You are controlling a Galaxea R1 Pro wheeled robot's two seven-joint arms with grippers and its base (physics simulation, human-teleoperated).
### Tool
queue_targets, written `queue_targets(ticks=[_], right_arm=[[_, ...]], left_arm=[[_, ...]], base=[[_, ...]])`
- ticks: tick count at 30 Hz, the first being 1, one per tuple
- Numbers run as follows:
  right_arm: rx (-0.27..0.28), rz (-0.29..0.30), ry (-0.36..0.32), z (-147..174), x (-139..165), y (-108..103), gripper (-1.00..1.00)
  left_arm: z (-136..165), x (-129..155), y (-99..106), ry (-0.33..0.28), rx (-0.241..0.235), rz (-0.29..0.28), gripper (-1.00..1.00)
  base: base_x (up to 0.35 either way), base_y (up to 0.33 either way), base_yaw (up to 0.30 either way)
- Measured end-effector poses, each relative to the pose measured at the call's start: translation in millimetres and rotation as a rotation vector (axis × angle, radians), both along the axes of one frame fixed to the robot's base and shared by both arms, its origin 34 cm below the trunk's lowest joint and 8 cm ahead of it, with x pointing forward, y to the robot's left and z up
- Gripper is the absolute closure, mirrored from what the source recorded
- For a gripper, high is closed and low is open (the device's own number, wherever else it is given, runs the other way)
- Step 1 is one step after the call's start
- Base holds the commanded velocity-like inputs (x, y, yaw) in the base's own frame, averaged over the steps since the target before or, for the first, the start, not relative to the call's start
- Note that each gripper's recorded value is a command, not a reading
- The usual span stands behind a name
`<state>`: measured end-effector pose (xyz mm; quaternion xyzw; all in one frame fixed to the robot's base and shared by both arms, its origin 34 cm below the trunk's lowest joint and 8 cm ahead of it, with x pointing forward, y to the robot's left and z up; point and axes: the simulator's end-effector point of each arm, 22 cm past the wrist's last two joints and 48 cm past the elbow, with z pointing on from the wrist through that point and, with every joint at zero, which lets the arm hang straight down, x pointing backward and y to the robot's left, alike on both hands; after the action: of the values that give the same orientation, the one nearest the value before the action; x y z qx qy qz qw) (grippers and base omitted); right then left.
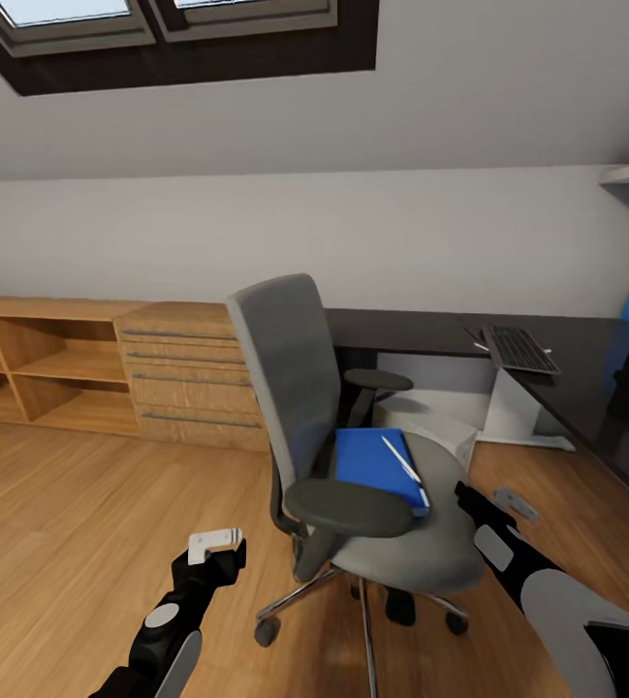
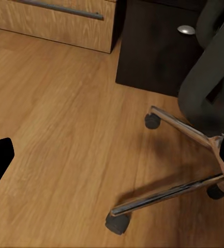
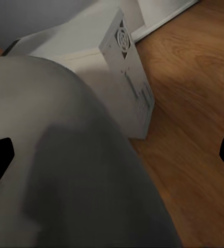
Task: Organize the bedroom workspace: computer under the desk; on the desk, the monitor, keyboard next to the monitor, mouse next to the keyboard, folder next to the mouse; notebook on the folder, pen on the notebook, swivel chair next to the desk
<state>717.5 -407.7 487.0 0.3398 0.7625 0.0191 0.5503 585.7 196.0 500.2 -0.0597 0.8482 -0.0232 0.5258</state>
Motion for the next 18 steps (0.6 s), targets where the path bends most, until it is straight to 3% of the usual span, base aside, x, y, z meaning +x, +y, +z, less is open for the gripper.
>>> queue_targets(ticks=[18], right_arm=[[-0.01,0.005,0.0,-1.0,3.0,-0.6,-1.0]], left_arm=[[-0.8,2.5,6.2,0.0,-0.01,0.012,-1.0]], base=[[0.009,0.0,0.027]])
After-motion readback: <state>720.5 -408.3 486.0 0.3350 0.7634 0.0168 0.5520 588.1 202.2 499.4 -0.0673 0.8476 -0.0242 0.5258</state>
